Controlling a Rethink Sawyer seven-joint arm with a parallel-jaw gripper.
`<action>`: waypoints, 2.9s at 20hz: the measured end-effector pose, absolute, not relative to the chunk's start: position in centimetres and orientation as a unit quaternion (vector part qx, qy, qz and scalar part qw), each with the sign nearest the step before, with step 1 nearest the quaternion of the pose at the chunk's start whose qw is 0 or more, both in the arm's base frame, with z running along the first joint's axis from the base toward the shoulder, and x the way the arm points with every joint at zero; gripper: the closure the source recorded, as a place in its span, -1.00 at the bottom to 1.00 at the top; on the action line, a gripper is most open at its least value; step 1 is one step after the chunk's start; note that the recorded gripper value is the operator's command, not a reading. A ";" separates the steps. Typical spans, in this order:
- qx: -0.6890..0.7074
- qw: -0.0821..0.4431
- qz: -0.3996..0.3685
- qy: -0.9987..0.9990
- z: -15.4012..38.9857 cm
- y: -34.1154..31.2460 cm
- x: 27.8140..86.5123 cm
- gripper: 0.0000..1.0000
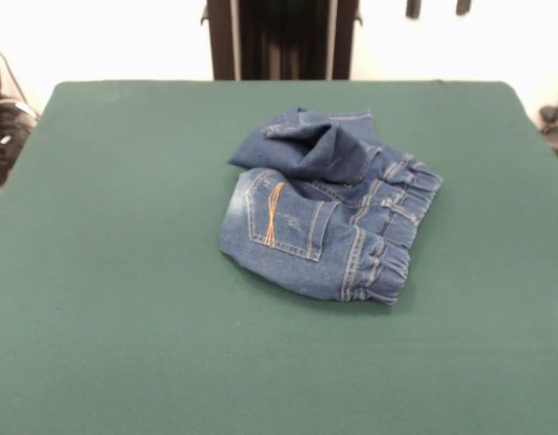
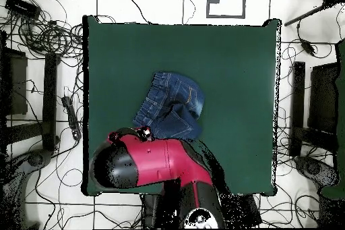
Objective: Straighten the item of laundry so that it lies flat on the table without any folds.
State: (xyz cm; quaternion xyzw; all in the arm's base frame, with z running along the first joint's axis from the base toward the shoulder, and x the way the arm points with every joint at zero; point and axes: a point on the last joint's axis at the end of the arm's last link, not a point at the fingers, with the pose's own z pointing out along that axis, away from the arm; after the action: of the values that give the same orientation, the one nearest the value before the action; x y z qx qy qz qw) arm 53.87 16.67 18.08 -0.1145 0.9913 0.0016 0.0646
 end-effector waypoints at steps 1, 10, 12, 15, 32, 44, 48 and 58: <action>-0.117 0.063 0.004 0.991 16.5 17.1 53.6 -1.00; -0.121 0.025 0.006 0.992 8.0 18.8 50.3 -1.00; -0.119 0.015 0.005 0.993 6.8 18.9 49.6 -1.00; -0.114 0.001 0.001 0.993 5.3 18.8 48.6 -1.00; -0.060 -0.001 -0.013 0.998 3.6 16.7 50.2 -1.00; 0.004 0.045 -0.039 0.998 3.7 15.2 56.9 -1.00; 0.046 0.057 -0.044 0.996 4.3 14.3 58.7 -1.00; 0.148 0.064 -0.044 0.986 4.0 13.0 60.7 -1.00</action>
State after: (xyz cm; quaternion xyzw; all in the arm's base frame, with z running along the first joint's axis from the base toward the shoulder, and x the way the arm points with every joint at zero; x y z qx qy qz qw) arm 60.70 12.95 4.00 0.1480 0.9859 -0.0438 0.0641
